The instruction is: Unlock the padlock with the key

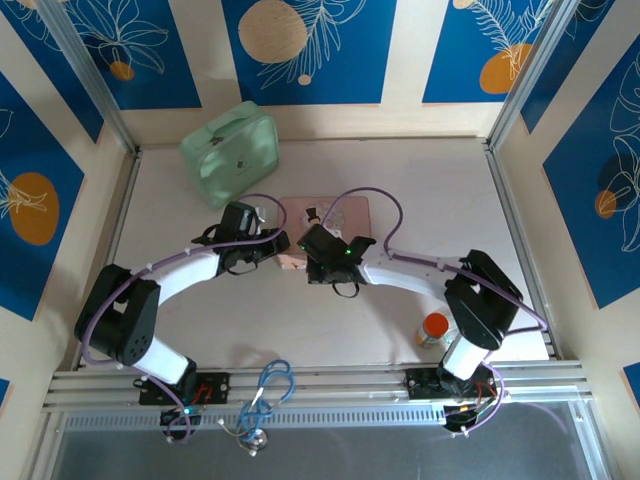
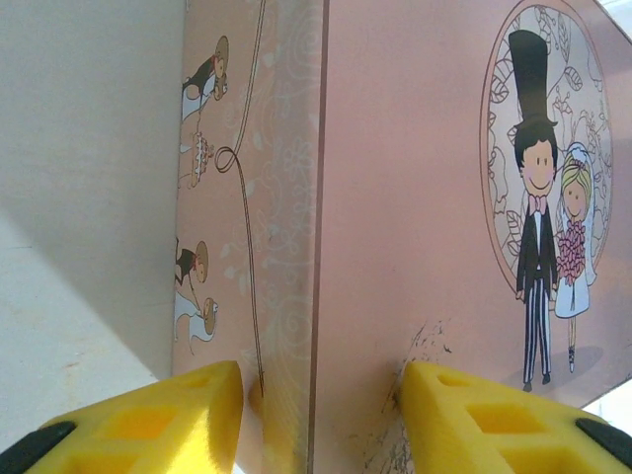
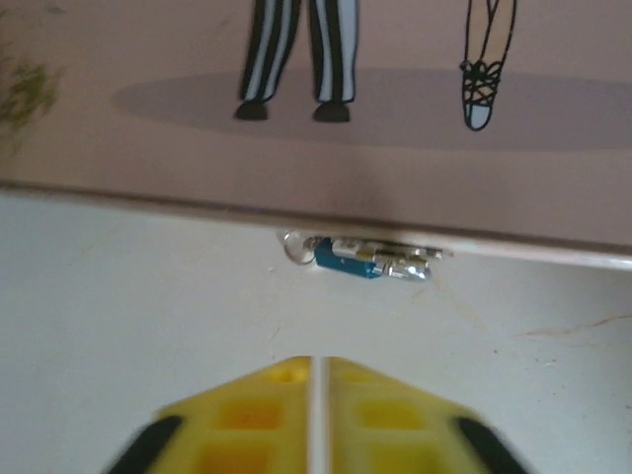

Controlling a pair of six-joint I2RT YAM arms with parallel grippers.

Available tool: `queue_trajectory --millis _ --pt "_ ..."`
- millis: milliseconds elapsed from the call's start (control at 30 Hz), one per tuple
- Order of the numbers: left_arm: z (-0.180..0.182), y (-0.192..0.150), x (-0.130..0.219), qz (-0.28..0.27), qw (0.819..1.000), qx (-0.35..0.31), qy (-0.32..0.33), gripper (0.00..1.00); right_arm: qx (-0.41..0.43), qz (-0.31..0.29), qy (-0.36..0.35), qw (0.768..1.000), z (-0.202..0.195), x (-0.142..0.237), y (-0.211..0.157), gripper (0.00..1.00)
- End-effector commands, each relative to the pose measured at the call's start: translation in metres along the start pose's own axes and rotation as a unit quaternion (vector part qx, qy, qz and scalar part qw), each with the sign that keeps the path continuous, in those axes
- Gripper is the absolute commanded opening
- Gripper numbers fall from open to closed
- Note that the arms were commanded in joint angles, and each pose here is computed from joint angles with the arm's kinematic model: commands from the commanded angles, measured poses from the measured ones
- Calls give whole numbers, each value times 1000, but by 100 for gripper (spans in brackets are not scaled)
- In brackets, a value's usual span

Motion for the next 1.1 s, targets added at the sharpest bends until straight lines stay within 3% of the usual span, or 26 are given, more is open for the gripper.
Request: queue_trajectory --millis 0,733,900,1067 --pt "5 -4 -6 22 1000 2 1 46 9 9 -28 1000 -1 -7 0 6" --pt "8 -9 -8 42 999 -17 5 43 18 -24 -59 998 7 -42 23 6" --pt "9 -11 -6 44 999 -19 7 44 45 -40 -23 998 10 -27 12 6" --pt "5 -4 -5 47 999 -25 5 46 56 -59 16 997 6 -2 2 14"
Point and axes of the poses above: each hand's point on the last joint's axis, 136 mm out from that joint toward the fingers, its own x axis back along the fingers, its own z axis along the line the jaws close on, y = z × x, the point moved 10 cm from there along x, back along the fingers, and after that the axes turned 13 degrees about -x, right-handed, at the moved point
